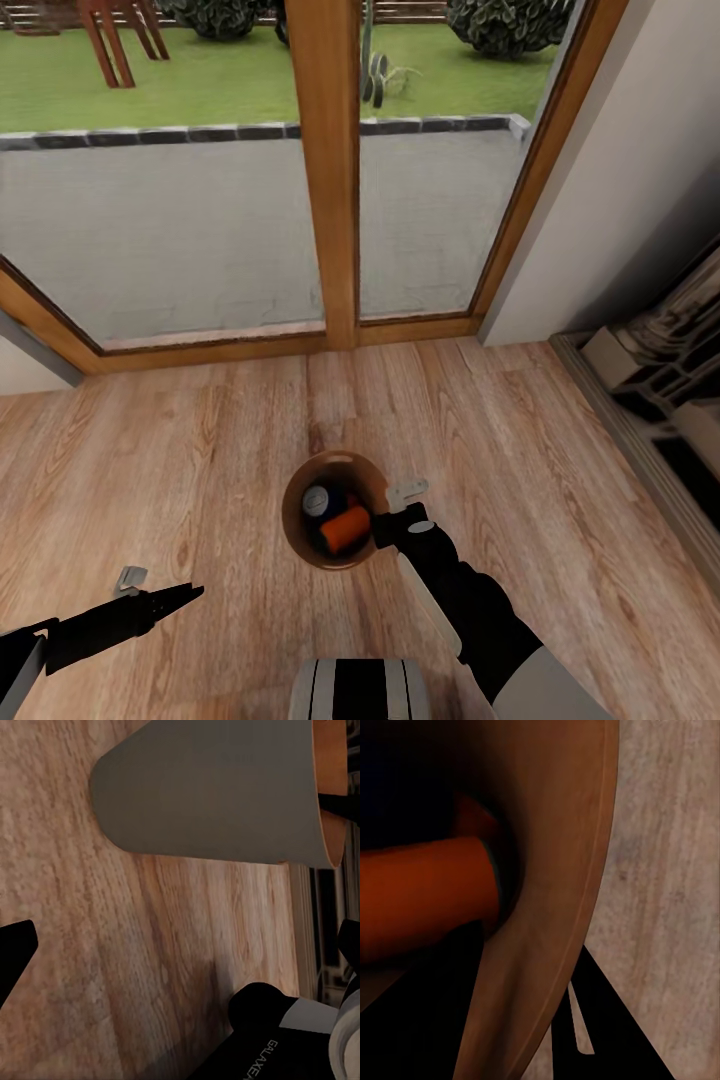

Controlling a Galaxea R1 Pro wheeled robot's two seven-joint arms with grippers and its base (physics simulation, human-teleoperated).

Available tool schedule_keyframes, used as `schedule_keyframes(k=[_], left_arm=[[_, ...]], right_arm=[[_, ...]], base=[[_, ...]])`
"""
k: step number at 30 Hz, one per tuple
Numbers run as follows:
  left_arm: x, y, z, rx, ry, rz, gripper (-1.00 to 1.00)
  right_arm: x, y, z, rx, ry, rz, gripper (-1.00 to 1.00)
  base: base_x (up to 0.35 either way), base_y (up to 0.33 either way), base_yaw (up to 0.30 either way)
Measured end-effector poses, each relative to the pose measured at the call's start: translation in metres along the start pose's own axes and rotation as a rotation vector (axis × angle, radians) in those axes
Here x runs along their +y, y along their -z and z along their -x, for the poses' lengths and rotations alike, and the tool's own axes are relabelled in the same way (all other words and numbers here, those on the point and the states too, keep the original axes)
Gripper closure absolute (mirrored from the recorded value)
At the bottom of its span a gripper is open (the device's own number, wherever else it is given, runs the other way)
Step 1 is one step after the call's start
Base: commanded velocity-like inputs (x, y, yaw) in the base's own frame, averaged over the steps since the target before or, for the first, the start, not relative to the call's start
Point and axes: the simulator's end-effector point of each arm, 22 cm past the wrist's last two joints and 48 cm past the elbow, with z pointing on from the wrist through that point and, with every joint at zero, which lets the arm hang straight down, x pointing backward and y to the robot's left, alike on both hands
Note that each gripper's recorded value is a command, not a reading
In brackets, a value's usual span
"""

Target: Put the three can of soda from the living room inside the tash can in the kitchen.

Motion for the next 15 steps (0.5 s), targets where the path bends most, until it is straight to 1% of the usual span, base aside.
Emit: schedule_keyframes(k=[2,6,15], left_arm=[[0.0,0.0,0.0,0.0,0.0,0.0,-1.0],[0.0072,-0.0037,-0.0048,0.0,0.0,0.0,-1.0],[0.0071,-0.0037,-0.0047,0.0,0.0,0.0,-1.0]], right_arm=[[0.0001,0.0,0.0,0.0,0.0,0.0,1.0],[0.0005,-0.0072,-0.0062,0.001,0.0,0.0,1.0],[0.0005,-0.0071,-0.006,0.0,0.0,0.0,1.0]], base=[[0.0,0.0,0.0],[0.0,0.0,0.0],[0.0,0.0,0.0]])
